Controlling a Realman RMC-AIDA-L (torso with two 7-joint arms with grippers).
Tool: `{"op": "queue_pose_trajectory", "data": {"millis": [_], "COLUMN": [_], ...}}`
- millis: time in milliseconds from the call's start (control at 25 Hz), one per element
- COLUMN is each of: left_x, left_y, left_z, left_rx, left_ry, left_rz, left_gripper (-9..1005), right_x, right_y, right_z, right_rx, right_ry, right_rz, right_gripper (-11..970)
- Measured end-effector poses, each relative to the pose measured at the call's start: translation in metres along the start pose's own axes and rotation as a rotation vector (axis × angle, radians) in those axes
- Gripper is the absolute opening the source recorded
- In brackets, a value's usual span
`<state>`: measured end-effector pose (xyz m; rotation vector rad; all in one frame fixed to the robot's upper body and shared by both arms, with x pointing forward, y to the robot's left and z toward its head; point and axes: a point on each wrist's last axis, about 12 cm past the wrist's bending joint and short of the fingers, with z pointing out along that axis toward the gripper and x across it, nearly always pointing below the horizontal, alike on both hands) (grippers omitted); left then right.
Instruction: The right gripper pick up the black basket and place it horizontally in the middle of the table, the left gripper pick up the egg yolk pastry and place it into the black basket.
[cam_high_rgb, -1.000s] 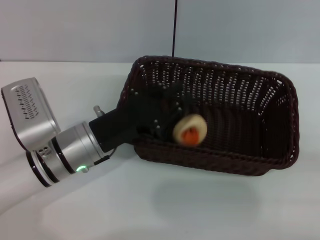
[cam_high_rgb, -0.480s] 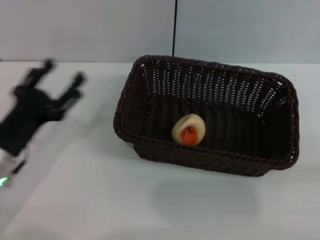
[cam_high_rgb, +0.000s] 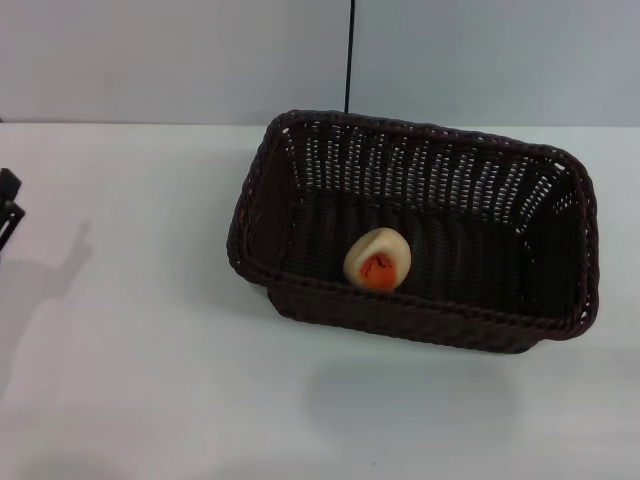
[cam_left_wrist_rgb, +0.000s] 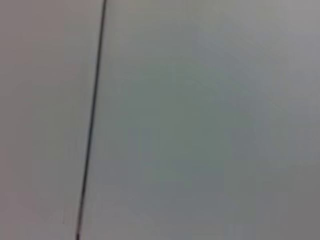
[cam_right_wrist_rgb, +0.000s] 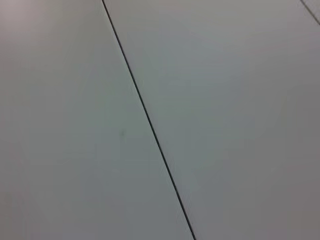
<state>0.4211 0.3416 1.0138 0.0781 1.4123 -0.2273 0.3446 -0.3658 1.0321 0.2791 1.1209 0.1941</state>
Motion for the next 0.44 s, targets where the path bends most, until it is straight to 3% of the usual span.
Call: {"op": "queue_pose_trajectory", "data": {"millis": [440], "left_x": [0.003], "left_y": [0.001], "left_z": [-0.009], "left_rx": [-0.049], "left_ry": [0.015], "left_rz": [-0.009], "left_gripper": [860], "right_x": [0.011], "right_y": [-0.002], "right_z": [0.014], "right_rx": [0.043], "right_ry": [0.029], "right_rz": [0.01], "right_gripper": [826]}}
